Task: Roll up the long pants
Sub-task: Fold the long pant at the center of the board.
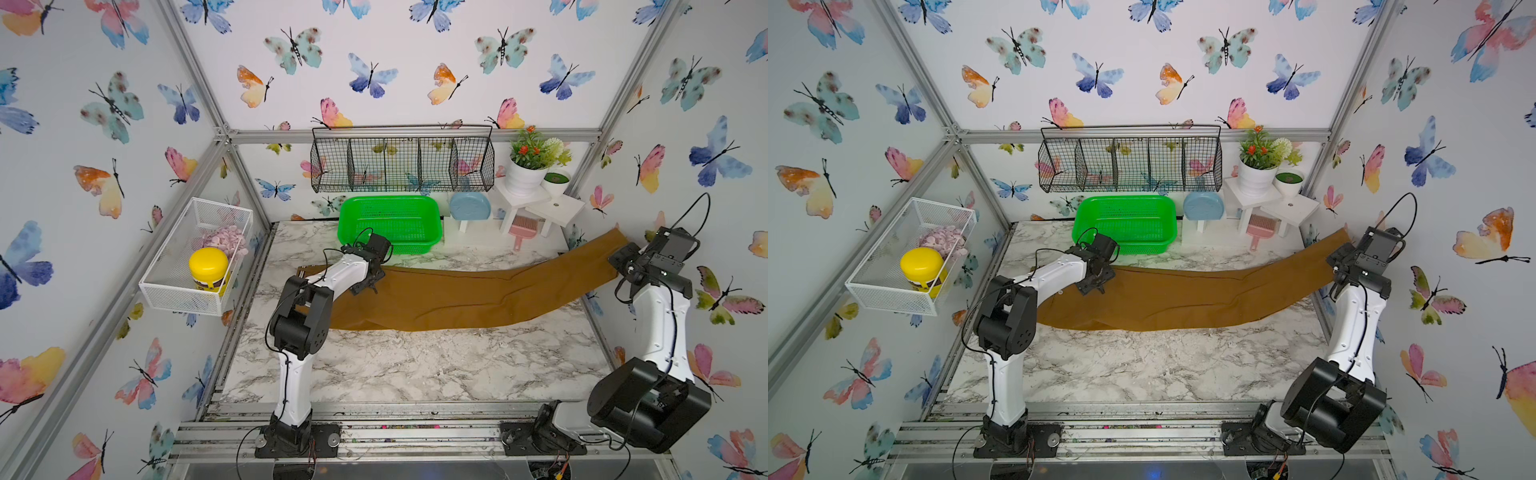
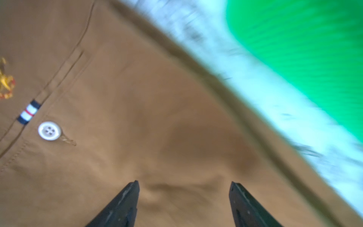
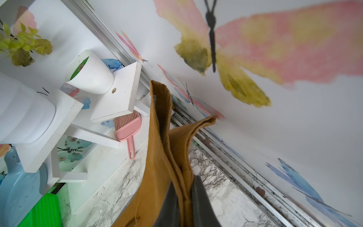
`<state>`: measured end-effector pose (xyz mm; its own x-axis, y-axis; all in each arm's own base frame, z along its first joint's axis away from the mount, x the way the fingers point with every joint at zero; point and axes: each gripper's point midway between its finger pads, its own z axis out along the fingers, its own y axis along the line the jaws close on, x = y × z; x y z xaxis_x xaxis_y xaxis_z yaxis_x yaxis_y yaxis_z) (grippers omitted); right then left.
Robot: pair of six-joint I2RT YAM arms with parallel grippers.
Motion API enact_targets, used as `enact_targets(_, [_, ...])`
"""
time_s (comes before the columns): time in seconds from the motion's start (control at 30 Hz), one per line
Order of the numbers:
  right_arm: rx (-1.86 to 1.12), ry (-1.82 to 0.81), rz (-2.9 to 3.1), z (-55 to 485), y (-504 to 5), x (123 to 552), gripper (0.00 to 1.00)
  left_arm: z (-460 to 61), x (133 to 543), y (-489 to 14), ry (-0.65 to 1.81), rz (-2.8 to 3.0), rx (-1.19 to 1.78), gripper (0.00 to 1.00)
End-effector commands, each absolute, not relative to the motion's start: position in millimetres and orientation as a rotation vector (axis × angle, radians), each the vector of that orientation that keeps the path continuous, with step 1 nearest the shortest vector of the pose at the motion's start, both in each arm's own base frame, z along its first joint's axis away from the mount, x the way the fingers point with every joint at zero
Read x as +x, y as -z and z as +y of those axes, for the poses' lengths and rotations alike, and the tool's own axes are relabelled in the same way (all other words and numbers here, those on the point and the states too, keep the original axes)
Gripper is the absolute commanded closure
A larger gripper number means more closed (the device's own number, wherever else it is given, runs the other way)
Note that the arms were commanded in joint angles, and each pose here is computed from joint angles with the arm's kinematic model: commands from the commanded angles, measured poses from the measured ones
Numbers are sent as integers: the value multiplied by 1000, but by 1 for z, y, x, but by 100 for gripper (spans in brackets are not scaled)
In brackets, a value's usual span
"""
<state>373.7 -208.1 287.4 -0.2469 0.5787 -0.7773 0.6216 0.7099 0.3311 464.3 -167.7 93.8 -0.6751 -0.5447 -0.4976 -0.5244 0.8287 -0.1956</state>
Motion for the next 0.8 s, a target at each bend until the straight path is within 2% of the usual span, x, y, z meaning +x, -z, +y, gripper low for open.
enact_targets(0.0, [826,22,1852,-193,-322,382,97,-180,470,-171,185,2364,-717,20])
enact_targets(0.23, [619,-122,1931,-111,-342,416,97,-173,462,-243,269,2243,-656,18])
enact_targets(0.53, [463,-385,1902,-30,-384,414,97,-167,436,-299,369,2187,-634,17])
enact_targets(0.77, [268,-575,1938,93,-385,427,97,-147,406,-363,439,2067,-612,15])
